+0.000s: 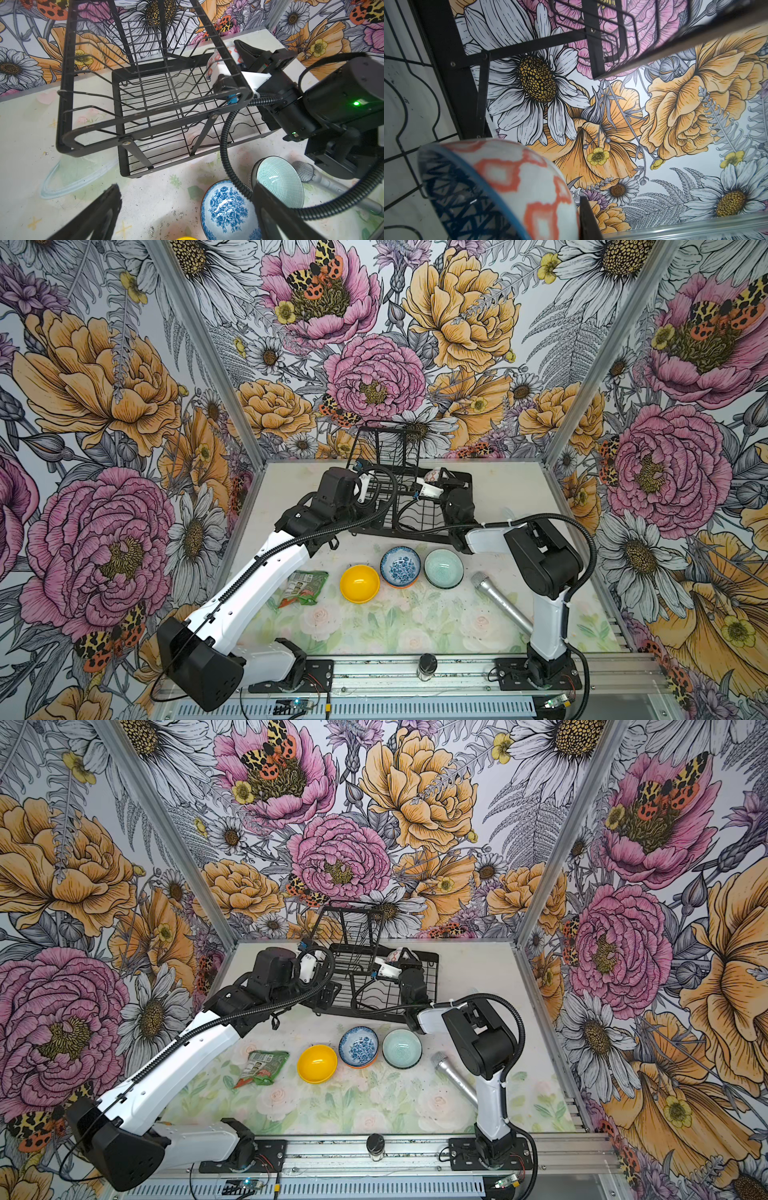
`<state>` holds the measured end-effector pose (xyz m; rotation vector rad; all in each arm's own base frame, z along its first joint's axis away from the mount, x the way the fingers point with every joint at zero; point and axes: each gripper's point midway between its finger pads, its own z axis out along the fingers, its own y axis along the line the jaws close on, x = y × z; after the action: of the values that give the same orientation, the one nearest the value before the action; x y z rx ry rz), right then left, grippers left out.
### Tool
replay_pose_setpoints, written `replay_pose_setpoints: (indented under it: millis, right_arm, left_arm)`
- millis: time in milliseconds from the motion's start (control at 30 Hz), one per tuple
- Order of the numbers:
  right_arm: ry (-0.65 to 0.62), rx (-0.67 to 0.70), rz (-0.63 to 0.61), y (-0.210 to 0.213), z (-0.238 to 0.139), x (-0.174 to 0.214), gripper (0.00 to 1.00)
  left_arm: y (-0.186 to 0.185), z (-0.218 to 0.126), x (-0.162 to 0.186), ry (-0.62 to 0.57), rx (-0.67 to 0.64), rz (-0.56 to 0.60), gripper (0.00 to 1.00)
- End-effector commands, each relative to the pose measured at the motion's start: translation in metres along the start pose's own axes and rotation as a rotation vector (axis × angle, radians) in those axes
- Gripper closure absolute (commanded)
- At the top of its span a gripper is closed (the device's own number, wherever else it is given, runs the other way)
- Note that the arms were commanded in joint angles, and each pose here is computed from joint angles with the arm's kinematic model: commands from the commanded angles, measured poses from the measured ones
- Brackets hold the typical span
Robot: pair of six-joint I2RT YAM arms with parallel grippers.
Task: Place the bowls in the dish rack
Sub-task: 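Carry the blue-patterned bowl with the right gripper into the rack's lower tier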
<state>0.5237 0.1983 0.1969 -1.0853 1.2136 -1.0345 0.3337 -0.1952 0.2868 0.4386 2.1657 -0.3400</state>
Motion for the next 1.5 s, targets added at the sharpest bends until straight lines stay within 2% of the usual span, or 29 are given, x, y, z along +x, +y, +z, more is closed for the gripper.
replay_pose_setpoints:
  millis: [0, 400, 1467]
  right_arm:
    - [-0.048, 0.085, 0.039, -0.023, 0.008, -0.017, 1.0]
    - [-0.062, 0.058, 0.055, 0.001, 0.029, -0.025, 1.0]
    - [-0.101, 0.009, 0.094, 0.034, 0.07, -0.043, 1.0]
  left_arm:
    - [-0.001, -0.004, 0.003, 0.0, 0.018, 0.009, 0.01]
    - [-0.001, -0.007, 0.004, -0.004, 0.017, 0.015, 0.01]
    - [-0.006, -0.002, 0.005, 0.007, 0.038, 0.018, 0.01]
